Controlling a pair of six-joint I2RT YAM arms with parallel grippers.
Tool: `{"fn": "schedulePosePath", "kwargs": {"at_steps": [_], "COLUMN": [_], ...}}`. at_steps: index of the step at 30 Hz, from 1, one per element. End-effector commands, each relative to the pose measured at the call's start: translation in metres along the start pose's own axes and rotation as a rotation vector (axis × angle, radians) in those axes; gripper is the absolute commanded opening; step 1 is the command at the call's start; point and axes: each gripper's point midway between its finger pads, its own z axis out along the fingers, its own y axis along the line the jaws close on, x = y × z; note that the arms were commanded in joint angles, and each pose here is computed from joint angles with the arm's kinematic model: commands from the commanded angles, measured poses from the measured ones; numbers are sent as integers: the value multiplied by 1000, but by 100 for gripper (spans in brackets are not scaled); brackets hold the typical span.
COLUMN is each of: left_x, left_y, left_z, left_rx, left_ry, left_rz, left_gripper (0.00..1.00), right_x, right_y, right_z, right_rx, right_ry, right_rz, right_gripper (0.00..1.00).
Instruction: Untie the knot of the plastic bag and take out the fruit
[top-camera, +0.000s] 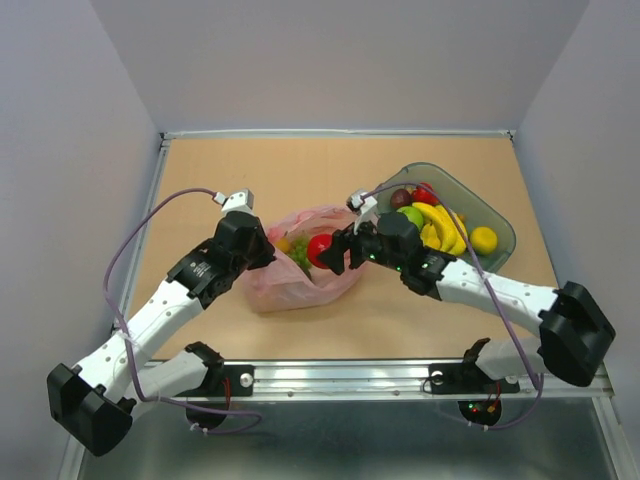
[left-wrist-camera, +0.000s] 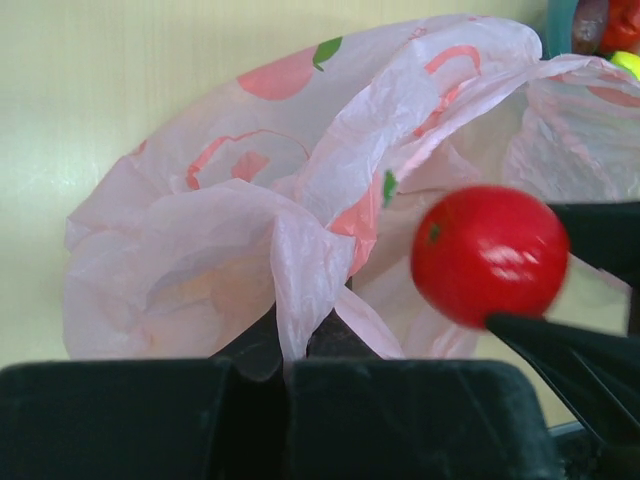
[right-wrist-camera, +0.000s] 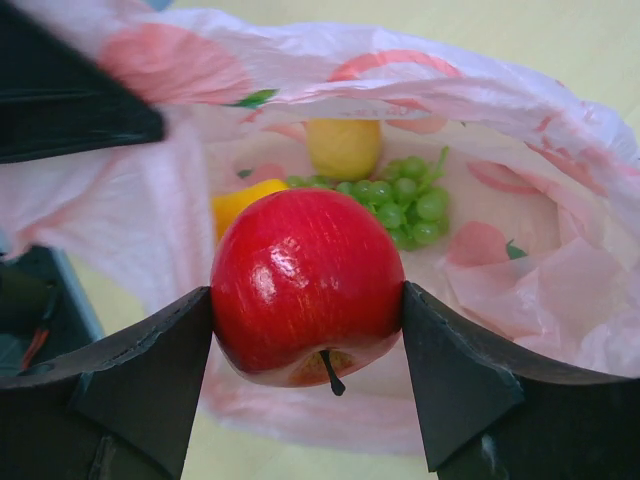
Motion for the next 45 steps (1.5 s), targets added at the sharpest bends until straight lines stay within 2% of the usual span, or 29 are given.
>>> {"fn": "schedulePosePath", "kwargs": {"at_steps": [1,2,3,6,10,13,15,18,21,25,29,36,37,40,41,43,44,45], "left_x": [-27,-27,-26,-23,-21,-19,-18,-18,-18,-15,-14,-8,-4,7,10,25,31,40], "left_y": [-6,-5,-4,3,10,13,14,17,19,23,23,19,17,10,9,8,8,10], "left_z": [1,2,3,7,9,9,7,4,-1,-5,-7,-13,-14,-17,-18,-15,-14,-11], "left_rx": [-1,-6,-10,-42,-67,-72,-74,-78,-76,-78,-72,-35,-21,31,45,65,74,78], "left_ry": [-78,-79,-77,-74,-74,-73,-76,-83,-93,-95,-93,-68,-51,-5,8,55,73,95], "left_rz": [27,30,36,44,52,46,43,38,34,29,29,17,13,-9,-16,-41,-49,-58], "left_gripper": [0,0,0,0,0,0,0,0,0,0,0,0,0,0,0,0,0,0], "right_x": [-35,-41,-66,-105,-155,-176,-178,-169,-149,-110,-56,20,25,32,35,36,38,37], "right_y": [34,37,45,49,37,2,-36,-78,-109,-141,-182,-228,-235,-238,-238,-238,-236,-233], "right_z": [-37,-45,-59,-81,-120,-141,-157,-178,-193,-203,-210,-226,-233,-235,-235,-234,-234,-232], "right_rx": [-124,-124,-138,-96,40,263,490,762,949,1064,1146,1247,1268,1266,1268,1269,1267,1249], "right_ry": [-44,-45,-105,-190,-324,-392,-402,-381,-332,-269,-159,-63,-61,-50,-35,-25,-10,-14], "right_rz": [-2,-1,-12,-34,-64,-100,-110,-135,-150,-103,13,300,341,392,395,409,415,434], "right_gripper": [0,0,1,0,0,0,0,0,0,0,0,1,3,21,38,60,78,84]}}
